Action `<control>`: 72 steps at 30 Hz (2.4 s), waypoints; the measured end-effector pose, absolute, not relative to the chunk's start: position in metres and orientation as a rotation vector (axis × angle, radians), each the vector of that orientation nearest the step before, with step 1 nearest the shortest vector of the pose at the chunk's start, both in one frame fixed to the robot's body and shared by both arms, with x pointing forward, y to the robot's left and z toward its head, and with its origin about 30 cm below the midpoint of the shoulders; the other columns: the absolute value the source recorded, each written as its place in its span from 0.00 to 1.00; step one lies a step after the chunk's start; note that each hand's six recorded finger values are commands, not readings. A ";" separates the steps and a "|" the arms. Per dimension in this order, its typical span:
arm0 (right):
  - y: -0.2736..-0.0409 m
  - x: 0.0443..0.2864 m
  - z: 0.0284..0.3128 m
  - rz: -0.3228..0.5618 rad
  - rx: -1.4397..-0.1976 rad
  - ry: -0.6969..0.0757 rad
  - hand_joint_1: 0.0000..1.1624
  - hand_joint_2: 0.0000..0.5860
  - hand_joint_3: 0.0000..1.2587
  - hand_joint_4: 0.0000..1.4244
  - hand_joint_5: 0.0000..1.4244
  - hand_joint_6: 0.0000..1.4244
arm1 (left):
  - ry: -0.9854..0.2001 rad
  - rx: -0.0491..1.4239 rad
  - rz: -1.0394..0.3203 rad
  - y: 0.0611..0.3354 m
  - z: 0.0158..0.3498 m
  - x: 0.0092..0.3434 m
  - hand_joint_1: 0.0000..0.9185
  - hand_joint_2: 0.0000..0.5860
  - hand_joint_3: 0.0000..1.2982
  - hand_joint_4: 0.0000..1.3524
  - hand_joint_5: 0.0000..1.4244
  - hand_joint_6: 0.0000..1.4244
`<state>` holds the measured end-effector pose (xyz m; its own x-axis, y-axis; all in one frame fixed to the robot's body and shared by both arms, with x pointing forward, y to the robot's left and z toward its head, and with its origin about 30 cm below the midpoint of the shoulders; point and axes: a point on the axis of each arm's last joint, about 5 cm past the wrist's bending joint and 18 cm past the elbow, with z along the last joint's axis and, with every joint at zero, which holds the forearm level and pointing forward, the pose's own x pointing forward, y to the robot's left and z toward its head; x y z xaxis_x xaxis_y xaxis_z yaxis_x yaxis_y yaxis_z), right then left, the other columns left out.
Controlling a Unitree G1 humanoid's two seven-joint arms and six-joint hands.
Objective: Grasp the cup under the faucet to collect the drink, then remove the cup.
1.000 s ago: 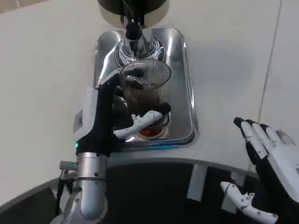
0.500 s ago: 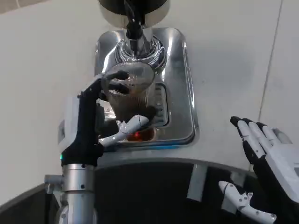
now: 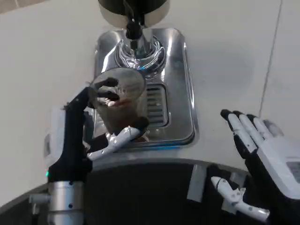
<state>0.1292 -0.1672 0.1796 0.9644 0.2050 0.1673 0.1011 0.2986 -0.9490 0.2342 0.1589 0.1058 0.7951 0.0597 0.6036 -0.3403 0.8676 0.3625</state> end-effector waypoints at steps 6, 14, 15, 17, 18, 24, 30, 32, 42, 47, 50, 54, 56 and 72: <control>-0.168 0.137 0.183 0.069 -1.281 -0.313 0.18 0.79 0.00 0.00 0.00 0.00 | -0.630 0.501 0.230 0.166 0.106 0.220 0.84 0.16 0.93 0.87 0.90 1.00; -0.168 0.138 0.184 0.079 -1.305 -0.357 0.16 0.83 0.00 0.00 0.00 0.00 | -0.705 0.499 0.223 0.168 0.119 0.210 0.84 0.16 0.93 0.87 0.90 1.00; -0.168 0.137 0.184 0.079 -1.311 -0.371 0.16 0.84 0.00 0.00 0.00 0.00 | -0.713 0.499 0.219 0.168 0.120 0.207 0.84 0.16 0.93 0.87 0.90 1.00; -0.168 0.135 0.184 0.084 -1.323 -0.391 0.14 0.85 0.00 0.00 0.00 0.00 | -0.727 0.498 0.209 0.167 0.122 0.202 0.84 0.16 0.92 0.87 0.90 1.00; -0.168 0.134 0.183 0.089 -1.328 -0.402 0.14 0.85 0.00 0.00 0.00 0.00 | -0.733 0.497 0.202 0.166 0.123 0.199 0.83 0.16 0.92 0.87 0.90 1.00; -0.171 0.126 0.179 0.110 -1.348 -0.425 0.11 0.86 0.00 0.00 0.00 0.00 | -0.740 0.510 0.145 0.165 0.124 0.187 0.83 0.16 0.92 0.87 0.90 1.00; -0.172 0.116 0.181 0.133 -1.342 -0.471 0.10 0.86 0.00 0.00 0.00 0.00 | -0.744 0.520 0.075 0.162 0.123 0.178 0.83 0.16 0.92 0.87 0.90 1.00; -0.172 0.112 0.182 0.133 -1.342 -0.484 0.10 0.86 0.00 0.00 0.00 0.00 | -0.742 0.521 0.057 0.161 0.123 0.176 0.83 0.16 0.92 0.87 0.90 1.00; -0.170 0.085 0.185 0.133 -1.331 -0.497 0.11 0.89 0.00 0.00 0.00 0.00 | -0.753 0.517 0.015 0.158 0.124 0.167 0.82 0.17 0.92 0.87 0.90 1.00; -0.170 0.075 0.184 0.130 -1.341 -0.480 0.11 0.88 0.00 0.00 0.00 0.00 | -0.738 0.516 0.009 0.158 0.122 0.164 0.82 0.17 0.92 0.87 0.90 1.00; -0.170 0.071 0.184 0.118 -1.341 -0.475 0.12 0.88 0.00 0.00 0.00 0.00 | -0.737 0.512 0.013 0.159 0.122 0.163 0.82 0.17 0.92 0.87 0.90 1.00; -0.169 0.071 0.184 0.107 -1.340 -0.469 0.12 0.88 0.00 0.00 0.00 0.00 | -0.732 0.506 0.010 0.158 0.122 0.163 0.82 0.17 0.93 0.87 0.90 1.00; -0.166 0.072 0.184 0.103 -1.331 -0.473 0.12 0.88 0.00 0.00 0.00 0.00 | -0.735 0.505 0.009 0.158 0.123 0.163 0.82 0.17 0.93 0.87 0.90 1.00; -0.166 0.076 0.187 0.099 -1.325 -0.478 0.13 0.87 0.00 0.00 0.00 0.00 | -0.743 0.498 -0.015 0.156 0.126 0.163 0.82 0.17 0.92 0.87 0.90 1.00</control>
<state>0.0760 -0.1658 0.1865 0.8993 0.3369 0.2789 0.1980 0.2550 -0.9465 0.1625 0.1558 0.1256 0.7418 -0.1858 0.6444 -0.1604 0.8838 0.4394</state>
